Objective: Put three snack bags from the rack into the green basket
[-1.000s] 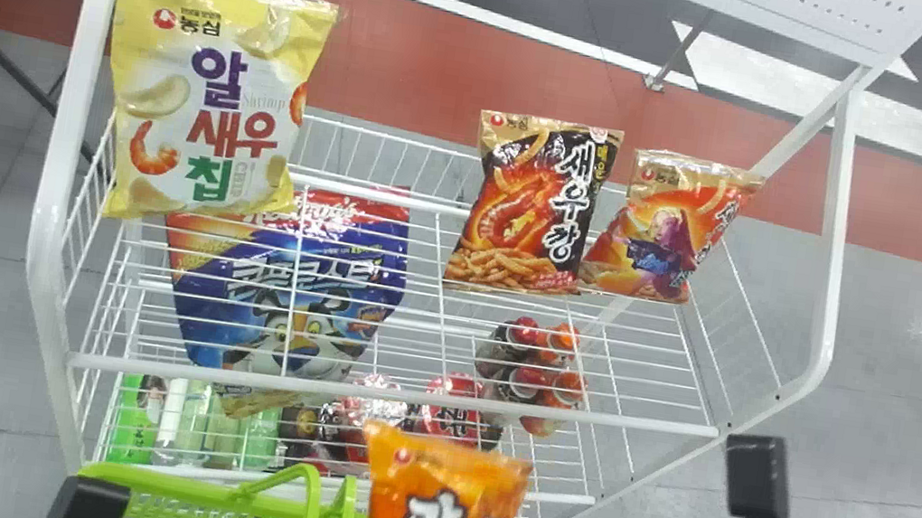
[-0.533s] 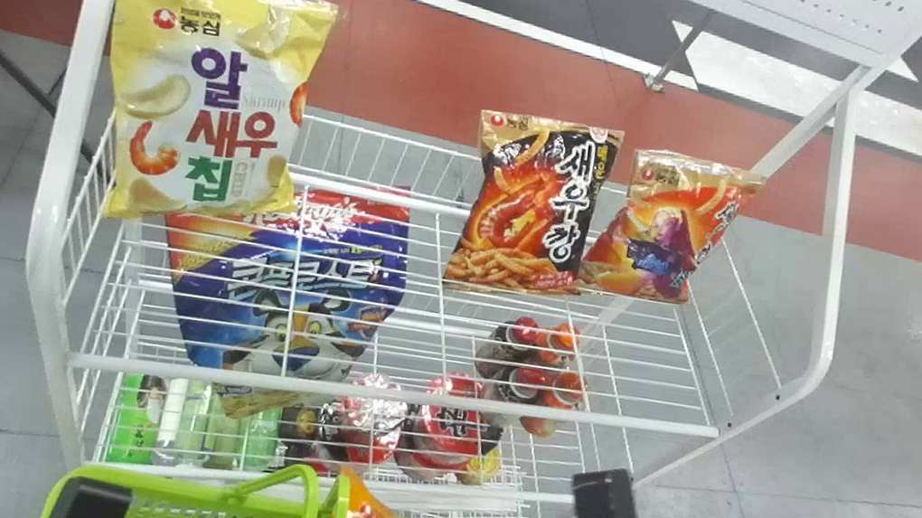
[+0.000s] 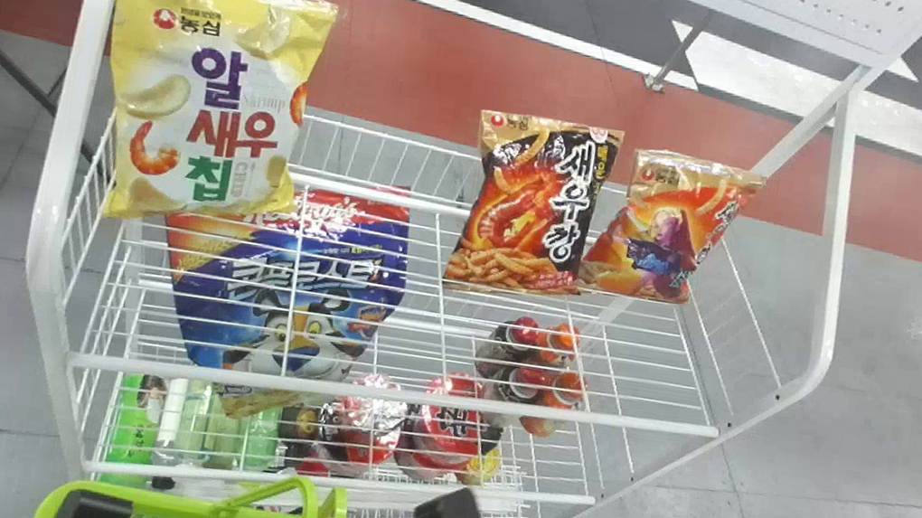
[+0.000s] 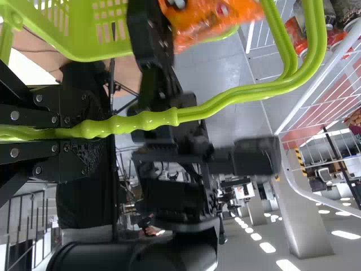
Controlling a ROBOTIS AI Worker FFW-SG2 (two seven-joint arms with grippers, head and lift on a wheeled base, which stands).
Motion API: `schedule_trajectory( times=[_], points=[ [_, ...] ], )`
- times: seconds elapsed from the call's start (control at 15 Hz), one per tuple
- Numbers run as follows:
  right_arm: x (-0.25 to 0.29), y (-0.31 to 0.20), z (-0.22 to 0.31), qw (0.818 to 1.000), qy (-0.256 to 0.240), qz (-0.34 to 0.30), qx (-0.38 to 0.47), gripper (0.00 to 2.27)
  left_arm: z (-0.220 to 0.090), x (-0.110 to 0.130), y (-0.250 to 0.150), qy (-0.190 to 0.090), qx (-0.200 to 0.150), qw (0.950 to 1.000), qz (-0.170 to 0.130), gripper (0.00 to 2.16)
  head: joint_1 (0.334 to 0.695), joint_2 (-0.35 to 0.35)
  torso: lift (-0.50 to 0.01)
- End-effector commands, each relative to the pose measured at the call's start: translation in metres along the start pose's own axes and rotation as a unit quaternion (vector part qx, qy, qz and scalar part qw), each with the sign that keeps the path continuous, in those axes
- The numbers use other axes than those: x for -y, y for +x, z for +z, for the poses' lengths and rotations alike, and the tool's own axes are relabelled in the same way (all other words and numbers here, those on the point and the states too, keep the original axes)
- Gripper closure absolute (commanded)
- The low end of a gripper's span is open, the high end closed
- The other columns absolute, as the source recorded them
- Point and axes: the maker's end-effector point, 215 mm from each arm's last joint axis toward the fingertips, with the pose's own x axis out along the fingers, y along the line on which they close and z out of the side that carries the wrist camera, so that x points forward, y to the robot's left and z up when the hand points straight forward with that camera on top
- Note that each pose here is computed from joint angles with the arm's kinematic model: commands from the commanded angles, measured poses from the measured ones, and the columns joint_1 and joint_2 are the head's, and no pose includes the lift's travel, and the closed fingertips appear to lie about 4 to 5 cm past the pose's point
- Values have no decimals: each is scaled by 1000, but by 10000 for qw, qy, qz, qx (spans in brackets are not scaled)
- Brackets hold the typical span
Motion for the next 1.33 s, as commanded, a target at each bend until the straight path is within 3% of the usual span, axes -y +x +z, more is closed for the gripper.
schedule_trajectory(
  times=[0.0,0.13,0.2,0.27,0.33,0.47,0.67,0.93,1.27],
  points=[
    [-1,35,-13,9989,-406,-109,-223,2236,2,0,1,17,19,10000,-6,1889,695,-350,0],
    [2,58,-8,9970,-731,-171,-198,2182,2,2,3,40,-12,10000,-14,1889,695,-350,0],
    [3,58,-5,9967,-773,-212,-140,1794,1,2,4,48,-28,10000,-7,1889,695,-350,0],
    [5,49,0,9967,-774,-252,-35,741,1,1,4,41,-32,10000,8,1889,695,-350,0],
    [8,36,7,9965,-769,-328,77,-2,1,0,3,32,-30,10000,14,1889,695,-350,0],
    [11,-6,22,9970,-589,-378,333,12,0,-1,2,12,-6,10000,10,1889,695,-350,0],
    [-9,-65,29,9984,34,231,507,134,1,0,3,40,1,10000,-6,1889,695,-350,0],
    [-22,-141,72,9857,298,717,1495,211,2,-1,4,41,-2,10000,-10,1889,695,-350,0],
    [50,-201,204,9359,-429,-190,3492,201,3,1,7,68,27,9999,-76,1889,695,-350,0]
  ],
)
